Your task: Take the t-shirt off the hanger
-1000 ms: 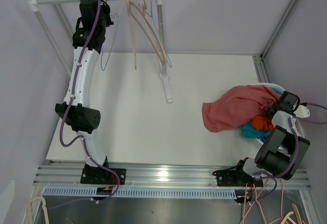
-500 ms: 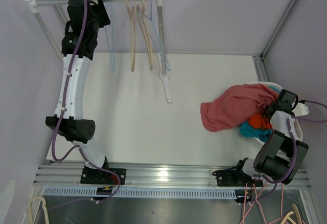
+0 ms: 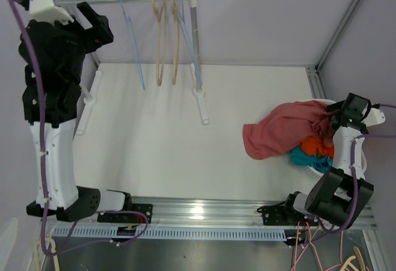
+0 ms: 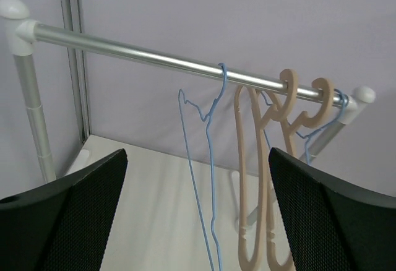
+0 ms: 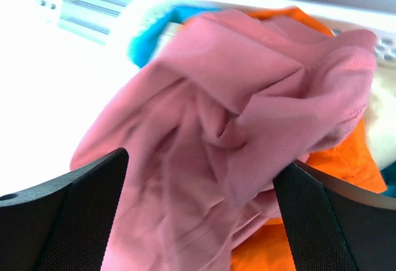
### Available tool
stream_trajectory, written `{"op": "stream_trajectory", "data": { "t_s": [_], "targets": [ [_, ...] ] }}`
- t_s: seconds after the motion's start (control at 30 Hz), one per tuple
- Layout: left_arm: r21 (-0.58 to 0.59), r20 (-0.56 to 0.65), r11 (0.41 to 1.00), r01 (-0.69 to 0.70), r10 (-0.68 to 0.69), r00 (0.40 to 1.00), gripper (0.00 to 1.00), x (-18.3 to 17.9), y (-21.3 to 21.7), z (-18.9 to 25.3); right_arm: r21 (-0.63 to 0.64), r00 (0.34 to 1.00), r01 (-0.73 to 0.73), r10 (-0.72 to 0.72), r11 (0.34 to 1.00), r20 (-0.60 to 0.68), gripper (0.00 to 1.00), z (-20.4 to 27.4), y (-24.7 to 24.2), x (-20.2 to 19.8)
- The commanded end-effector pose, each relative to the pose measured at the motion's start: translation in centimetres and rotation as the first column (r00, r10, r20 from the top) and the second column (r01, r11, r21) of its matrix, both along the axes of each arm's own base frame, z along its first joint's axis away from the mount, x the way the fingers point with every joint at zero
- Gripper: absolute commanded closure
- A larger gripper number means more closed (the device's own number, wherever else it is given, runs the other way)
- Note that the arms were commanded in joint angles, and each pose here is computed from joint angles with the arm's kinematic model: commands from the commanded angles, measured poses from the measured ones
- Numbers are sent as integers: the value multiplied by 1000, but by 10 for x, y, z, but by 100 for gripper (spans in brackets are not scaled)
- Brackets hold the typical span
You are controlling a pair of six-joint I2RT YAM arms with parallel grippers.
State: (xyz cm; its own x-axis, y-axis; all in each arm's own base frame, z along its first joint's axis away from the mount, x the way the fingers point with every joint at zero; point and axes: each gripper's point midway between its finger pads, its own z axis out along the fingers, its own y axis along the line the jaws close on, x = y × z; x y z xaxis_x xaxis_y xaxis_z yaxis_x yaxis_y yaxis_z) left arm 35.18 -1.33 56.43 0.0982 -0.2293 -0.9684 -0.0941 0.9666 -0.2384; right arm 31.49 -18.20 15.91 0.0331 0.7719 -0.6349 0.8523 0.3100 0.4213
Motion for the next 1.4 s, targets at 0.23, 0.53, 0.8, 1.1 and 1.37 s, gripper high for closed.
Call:
{"op": "stream_trajectory", "data": {
  "t_s": [0.23, 0.53, 0.8, 1.1, 1.37],
  "targets": [
    [-86, -77, 992, 94, -100, 992, 0, -80, -16, -29, -270, 896, -440, 440, 856, -63, 1, 119, 85, 37],
    [-98, -208, 983, 154, -172, 963, 1, -95, -29, -106, -225, 715, -697, 686, 681, -136, 1, 110, 180, 24],
    [-91, -230, 981, 173, -189, 955, 1, -113, -28, -136, -28, 459, -862, 757, 506, -464, 1, 3, 237, 13],
    [-85, -244, 973, 217, -231, 942, 0, -116, -35, -146, 159, 303, -896, 832, 414, -464, 1, -89, 281, 1],
    [-84, -232, 968, 234, -248, 941, 0, -122, -37, -148, 274, 255, -862, 831, 427, -494, 1, -168, 290, -8]
  ]
}}
